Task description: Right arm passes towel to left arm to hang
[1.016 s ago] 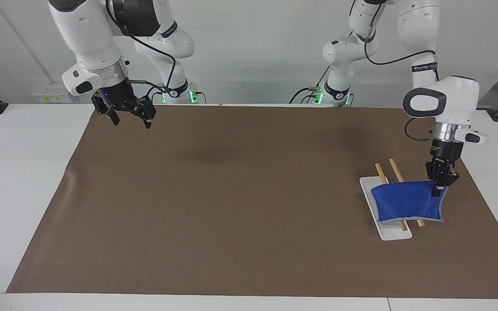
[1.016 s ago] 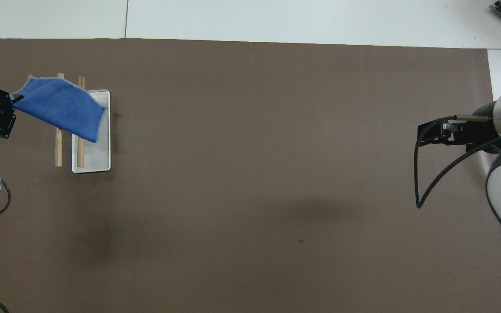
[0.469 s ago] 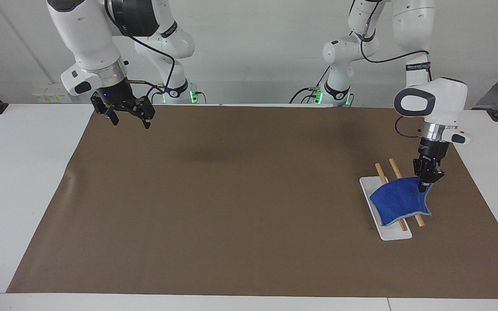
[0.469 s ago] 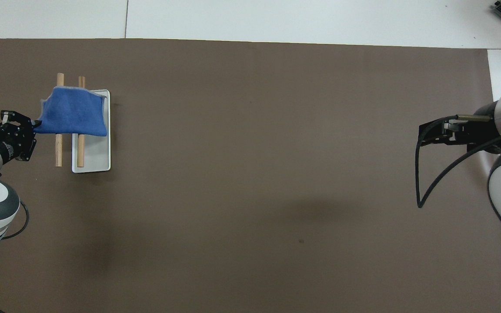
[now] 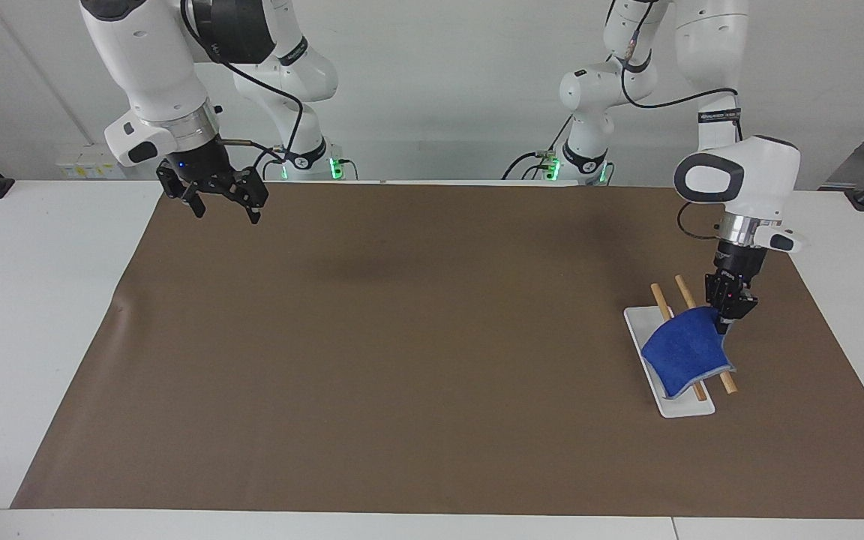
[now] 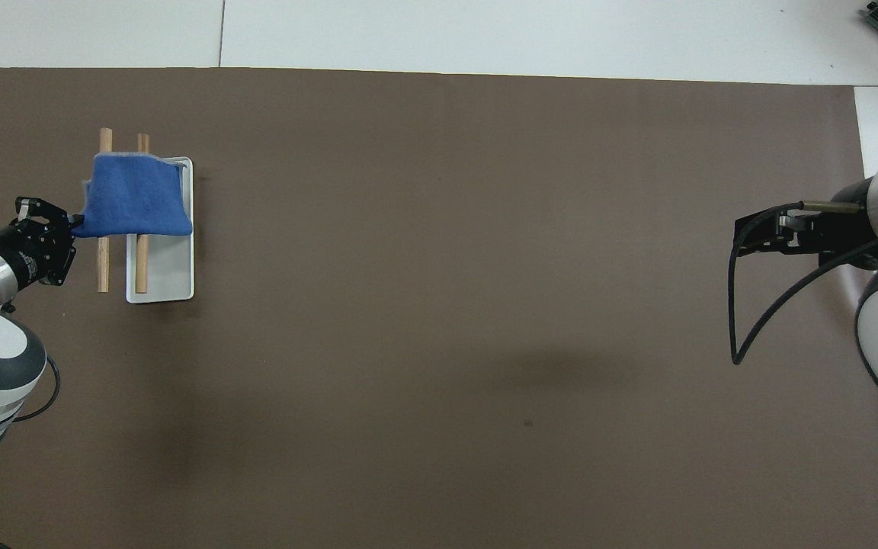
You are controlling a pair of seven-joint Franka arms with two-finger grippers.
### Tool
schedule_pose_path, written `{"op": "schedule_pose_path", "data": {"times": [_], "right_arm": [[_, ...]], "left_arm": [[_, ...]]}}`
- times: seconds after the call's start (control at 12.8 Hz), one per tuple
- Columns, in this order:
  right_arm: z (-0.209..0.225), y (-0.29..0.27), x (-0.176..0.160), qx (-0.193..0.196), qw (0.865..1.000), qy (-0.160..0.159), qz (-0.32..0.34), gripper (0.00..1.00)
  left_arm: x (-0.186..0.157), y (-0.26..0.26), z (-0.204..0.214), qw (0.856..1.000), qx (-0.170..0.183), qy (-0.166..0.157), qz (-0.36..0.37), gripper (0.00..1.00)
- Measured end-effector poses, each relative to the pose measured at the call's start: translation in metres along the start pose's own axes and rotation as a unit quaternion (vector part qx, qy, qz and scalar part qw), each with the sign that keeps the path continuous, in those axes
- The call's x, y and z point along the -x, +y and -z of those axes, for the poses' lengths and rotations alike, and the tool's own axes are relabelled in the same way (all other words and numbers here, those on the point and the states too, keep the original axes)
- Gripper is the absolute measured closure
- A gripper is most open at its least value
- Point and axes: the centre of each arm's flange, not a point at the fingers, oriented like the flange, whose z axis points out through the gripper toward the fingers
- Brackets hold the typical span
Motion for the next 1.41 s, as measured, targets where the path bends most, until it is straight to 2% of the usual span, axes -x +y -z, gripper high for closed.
{"op": "schedule_pose_path", "data": {"times": [0.16,0.23,0.62,0.94,1.17,1.41], "right_arm": [[0.001,0.0,0.0,0.0,1.0,0.001,0.0,0.0],[0.002,0.0,0.001,0.0,1.0,0.002,0.0,0.0],[0.011,0.003,0.005,0.001,1.0,0.009,-0.004,0.0],[0.016,0.005,0.011,0.002,1.0,0.008,-0.005,0.0],[0.015,0.005,0.011,0.003,1.0,0.007,-0.005,0.0],[0.014,0.006,0.011,0.004,1.0,0.002,-0.006,0.0]], "left_arm": [[-0.004,-0.001,0.001,1.0,0.0,0.002,0.0,0.39],[-0.005,-0.001,0.001,1.0,0.0,0.003,-0.006,0.3],[-0.019,0.012,0.01,1.0,0.006,-0.002,-0.022,0.3],[-0.044,0.034,0.025,0.994,-0.046,-0.041,-0.088,0.3],[-0.066,0.067,0.055,0.989,-0.065,-0.065,-0.115,0.3],[-0.065,0.102,0.087,0.976,-0.105,-0.083,-0.173,0.3]]}}
